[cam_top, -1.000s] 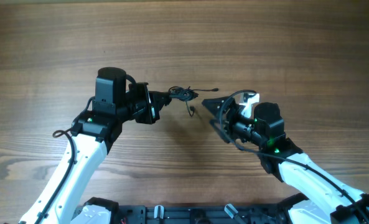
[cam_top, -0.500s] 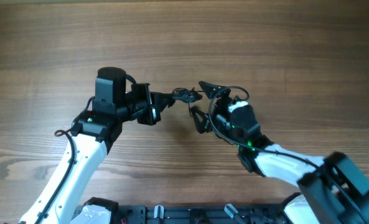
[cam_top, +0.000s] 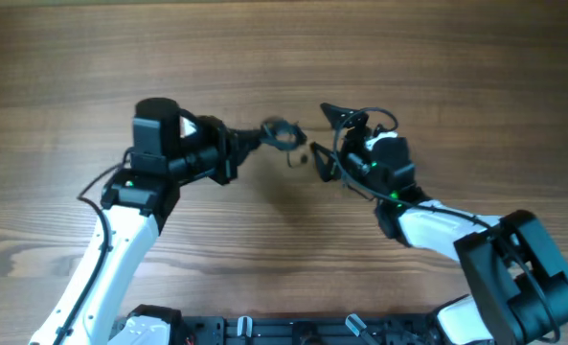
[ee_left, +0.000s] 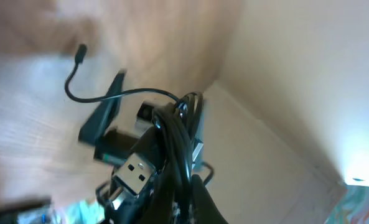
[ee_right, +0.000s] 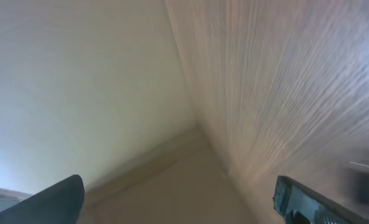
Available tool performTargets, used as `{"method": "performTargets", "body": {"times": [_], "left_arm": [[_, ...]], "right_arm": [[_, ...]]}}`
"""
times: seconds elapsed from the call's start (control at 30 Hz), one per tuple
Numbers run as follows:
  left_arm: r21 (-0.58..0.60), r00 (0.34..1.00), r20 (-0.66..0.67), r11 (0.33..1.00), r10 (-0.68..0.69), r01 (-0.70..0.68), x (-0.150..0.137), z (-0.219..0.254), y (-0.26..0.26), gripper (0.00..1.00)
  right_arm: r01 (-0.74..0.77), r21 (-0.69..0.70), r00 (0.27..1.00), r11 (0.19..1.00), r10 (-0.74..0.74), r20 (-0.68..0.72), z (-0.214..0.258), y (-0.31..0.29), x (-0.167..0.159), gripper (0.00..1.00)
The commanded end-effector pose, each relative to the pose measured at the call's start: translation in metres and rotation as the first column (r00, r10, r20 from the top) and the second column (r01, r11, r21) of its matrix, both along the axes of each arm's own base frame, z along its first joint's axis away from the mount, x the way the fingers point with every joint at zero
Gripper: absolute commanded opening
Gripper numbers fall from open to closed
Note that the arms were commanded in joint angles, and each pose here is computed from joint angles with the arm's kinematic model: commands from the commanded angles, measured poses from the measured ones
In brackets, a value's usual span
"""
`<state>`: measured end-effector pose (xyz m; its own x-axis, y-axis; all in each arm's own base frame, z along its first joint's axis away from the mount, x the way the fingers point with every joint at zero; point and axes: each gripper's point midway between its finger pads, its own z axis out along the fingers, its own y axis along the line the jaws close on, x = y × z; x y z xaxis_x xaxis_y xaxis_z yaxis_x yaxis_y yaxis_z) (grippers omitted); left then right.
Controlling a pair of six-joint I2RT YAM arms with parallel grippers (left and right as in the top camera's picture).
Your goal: Untangle cables
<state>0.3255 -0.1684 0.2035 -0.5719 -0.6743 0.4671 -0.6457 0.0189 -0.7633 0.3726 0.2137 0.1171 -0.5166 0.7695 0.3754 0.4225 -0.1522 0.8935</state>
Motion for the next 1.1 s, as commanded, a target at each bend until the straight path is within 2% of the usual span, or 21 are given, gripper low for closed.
{"method": "performTargets", "body": {"times": [0.0,0.07,0.13,0.2,0.3,0.53,0.67,0.77,1.0,1.07], "left_arm": [[0.073,0.991,0.135,0.997,-0.010,0.001,0.011,0.009,0.013,0.04],[0.085,0.991,0.137,0.996,0.001,-0.013,0.012,0.008,0.014,0.04],[0.089,0.989,0.147,0.996,0.000,-0.013,0.013,0.009,0.011,0.04],[0.072,0.989,0.145,0.997,-0.014,0.004,0.011,0.012,0.002,0.04],[0.031,0.998,0.070,1.000,-0.003,0.001,0.002,0.010,-0.017,0.04],[0.054,0.995,0.057,0.996,-0.080,0.077,-0.020,0.005,-0.056,0.04],[0.013,0.996,0.019,0.996,-0.083,0.083,-0.025,0.007,-0.061,0.04],[-0.012,0.979,0.045,0.979,-0.200,0.201,-0.040,0.013,-0.071,0.04],[0.080,0.948,0.028,0.946,-0.316,0.313,-0.062,-0.009,-0.068,0.04],[0.137,0.929,0.085,0.928,-0.359,0.346,-0.062,-0.011,-0.066,0.04]], "right_arm": [[-0.233,0.028,0.972,0.972,0.233,0.018,0.006,0.022,-0.020,1.00],[-0.297,0.119,0.952,0.947,0.304,-0.045,0.008,0.035,-0.035,1.00],[-0.287,0.191,0.944,0.939,0.311,-0.110,0.008,0.043,-0.041,1.00],[-0.262,0.199,0.948,0.944,0.290,-0.127,0.007,0.048,-0.042,1.00],[-0.232,0.189,0.964,0.954,0.251,-0.084,0.014,0.056,-0.039,1.00],[-0.141,0.193,0.990,0.971,0.144,0.000,0.031,0.047,-0.022,1.00],[-0.047,0.151,0.996,0.987,0.057,-0.062,0.013,0.036,-0.014,1.00],[0.025,0.121,0.996,0.992,-0.014,-0.088,0.003,0.026,-0.008,1.00],[0.040,0.187,0.998,0.981,-0.047,0.031,0.036,0.014,0.006,1.00],[0.023,0.189,0.999,0.982,-0.029,0.028,0.036,0.008,0.008,1.00]]}}
